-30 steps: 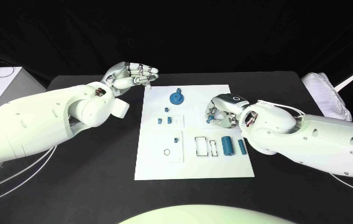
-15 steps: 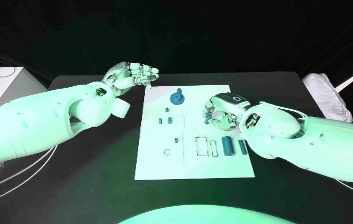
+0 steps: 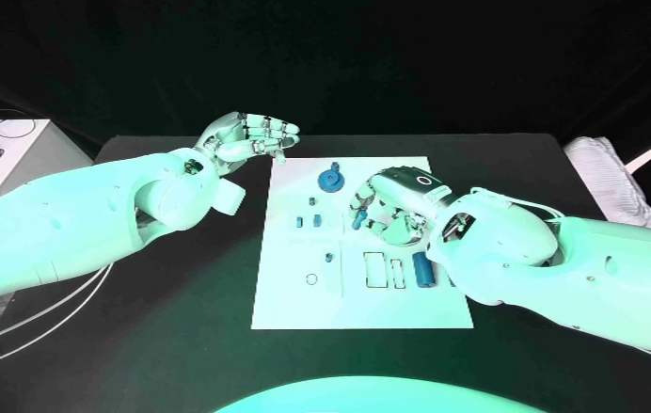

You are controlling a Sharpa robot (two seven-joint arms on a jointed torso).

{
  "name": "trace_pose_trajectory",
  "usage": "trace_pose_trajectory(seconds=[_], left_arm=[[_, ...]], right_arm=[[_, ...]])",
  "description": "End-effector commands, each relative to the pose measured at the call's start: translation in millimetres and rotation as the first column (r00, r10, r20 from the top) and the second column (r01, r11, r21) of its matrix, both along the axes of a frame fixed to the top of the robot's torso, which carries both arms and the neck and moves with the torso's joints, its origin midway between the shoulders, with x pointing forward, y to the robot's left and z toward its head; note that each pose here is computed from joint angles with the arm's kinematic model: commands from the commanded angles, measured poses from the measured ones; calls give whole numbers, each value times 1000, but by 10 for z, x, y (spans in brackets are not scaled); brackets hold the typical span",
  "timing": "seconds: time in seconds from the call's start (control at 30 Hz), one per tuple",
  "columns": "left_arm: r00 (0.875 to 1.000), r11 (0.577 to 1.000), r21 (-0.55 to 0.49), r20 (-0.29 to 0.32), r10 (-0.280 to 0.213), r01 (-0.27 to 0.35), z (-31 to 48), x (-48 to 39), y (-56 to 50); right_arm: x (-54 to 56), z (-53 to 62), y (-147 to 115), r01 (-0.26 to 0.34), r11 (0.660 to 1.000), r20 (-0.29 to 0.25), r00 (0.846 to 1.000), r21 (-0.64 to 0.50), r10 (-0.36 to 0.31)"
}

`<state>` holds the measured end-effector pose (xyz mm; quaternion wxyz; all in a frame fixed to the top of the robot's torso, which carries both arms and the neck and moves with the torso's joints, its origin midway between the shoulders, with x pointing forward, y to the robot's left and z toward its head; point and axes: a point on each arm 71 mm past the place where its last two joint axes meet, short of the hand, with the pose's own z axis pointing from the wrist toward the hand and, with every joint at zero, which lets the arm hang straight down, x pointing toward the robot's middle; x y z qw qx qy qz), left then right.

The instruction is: Assemble the parts on the task board

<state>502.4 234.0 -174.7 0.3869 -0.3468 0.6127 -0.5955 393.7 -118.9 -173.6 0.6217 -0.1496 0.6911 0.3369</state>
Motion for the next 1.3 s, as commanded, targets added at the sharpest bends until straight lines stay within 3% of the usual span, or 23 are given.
trace_pose_trajectory(seconds=[0.03, 0.17, 0.4, 0.87, 1.3], left_arm=[[1000, 1000, -15, 5, -16, 16, 13, -6, -35], [1000, 1000, -16, 5, -17, 17, 13, -9, -38], [1000, 1000, -17, 4, -22, 22, 13, -10, -56], [1000, 1000, -17, 2, -24, 24, 11, -12, -61], [1000, 1000, -16, 0, -24, 24, 10, -12, -58]], right_arm=[[-107, -27, 139, -60, 997, 0, 998, 40, 60], [-216, -114, 291, -102, 992, -14, 995, 70, 104], [-293, -287, 475, -136, 987, -38, 989, 88, 140], [-327, -571, 625, -140, 989, -66, 987, 55, 144], [-330, -691, 661, -143, 990, -65, 988, 6, 143]])
